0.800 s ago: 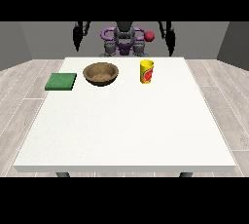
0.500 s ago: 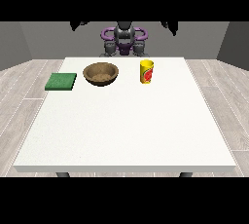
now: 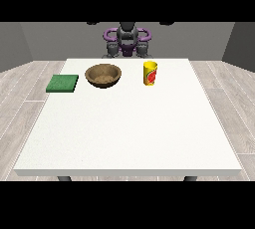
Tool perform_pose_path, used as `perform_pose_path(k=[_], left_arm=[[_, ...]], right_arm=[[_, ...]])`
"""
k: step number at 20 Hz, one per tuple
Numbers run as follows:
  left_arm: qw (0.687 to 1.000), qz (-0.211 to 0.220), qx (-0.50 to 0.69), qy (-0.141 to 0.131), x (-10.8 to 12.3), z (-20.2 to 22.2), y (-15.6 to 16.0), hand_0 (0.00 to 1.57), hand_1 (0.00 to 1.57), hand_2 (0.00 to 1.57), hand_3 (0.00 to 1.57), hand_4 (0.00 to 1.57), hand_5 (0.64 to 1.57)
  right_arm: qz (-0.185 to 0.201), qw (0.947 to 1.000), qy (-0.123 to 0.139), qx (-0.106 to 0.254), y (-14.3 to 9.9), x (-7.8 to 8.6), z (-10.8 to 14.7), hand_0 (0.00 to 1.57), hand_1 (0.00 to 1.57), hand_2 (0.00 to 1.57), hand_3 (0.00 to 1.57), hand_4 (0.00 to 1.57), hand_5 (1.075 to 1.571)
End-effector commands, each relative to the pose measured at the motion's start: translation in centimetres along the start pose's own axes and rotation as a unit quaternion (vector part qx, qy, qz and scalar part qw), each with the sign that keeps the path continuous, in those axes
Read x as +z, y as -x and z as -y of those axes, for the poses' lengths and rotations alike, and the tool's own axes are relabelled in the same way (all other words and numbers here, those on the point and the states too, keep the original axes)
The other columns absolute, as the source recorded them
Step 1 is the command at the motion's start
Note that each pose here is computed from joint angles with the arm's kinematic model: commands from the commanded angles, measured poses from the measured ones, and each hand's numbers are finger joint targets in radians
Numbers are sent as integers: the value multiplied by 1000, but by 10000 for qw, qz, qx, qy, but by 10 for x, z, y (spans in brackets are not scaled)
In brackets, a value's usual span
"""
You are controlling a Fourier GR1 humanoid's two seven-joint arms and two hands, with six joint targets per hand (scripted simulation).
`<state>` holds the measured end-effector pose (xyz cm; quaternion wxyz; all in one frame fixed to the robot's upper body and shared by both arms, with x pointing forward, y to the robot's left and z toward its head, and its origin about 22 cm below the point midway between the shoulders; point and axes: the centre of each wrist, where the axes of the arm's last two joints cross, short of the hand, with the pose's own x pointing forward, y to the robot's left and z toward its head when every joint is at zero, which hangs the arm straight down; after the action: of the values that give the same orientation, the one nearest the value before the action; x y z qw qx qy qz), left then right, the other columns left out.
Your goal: Pick the cup and pour the ball into the bowl, then pick the bowl and place it on the pad
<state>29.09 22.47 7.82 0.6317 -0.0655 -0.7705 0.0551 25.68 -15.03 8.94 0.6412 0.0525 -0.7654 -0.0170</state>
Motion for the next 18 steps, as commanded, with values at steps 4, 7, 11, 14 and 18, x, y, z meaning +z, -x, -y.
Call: perform_pose_path(k=[4, 7, 11, 14, 18], left_arm=[[9984, 521, -30, 215, -29, 16, -21, 0, 0, 0, 0, 0, 1564], [9971, 721, -223, 92, -29, 9, 5, 0, 0, 0, 0, 0, 1560], [9926, 1148, -265, 295, -26, 3, 16, 0, 0, 0, 0, 0, 1547], [9913, 1176, -299, 510, -13, 26, 29, 0, 0, 0, 0, 0, 1548], [9902, 1288, -327, 442, -5, 14, 59, 0, 0, 0, 0, 0, 1537]], right_arm=[[532, 9985, 120, 14, -32, -29, -9, 0, 0, 333, 529, 807, 1565], [715, 9973, -42, 165, -36, -27, -24, 0, 0, 365, 559, 791, 1568], [1188, 9919, 111, 427, -43, -50, -5, 0, 0, 445, 687, 723, 1571], [1253, 9882, 458, 752, -45, -70, 36, 0, 0, 386, 687, 694, 1570], [1360, 9849, 663, 836, -47, -81, 50, 0, 0, 401, 630, 669, 1567]])
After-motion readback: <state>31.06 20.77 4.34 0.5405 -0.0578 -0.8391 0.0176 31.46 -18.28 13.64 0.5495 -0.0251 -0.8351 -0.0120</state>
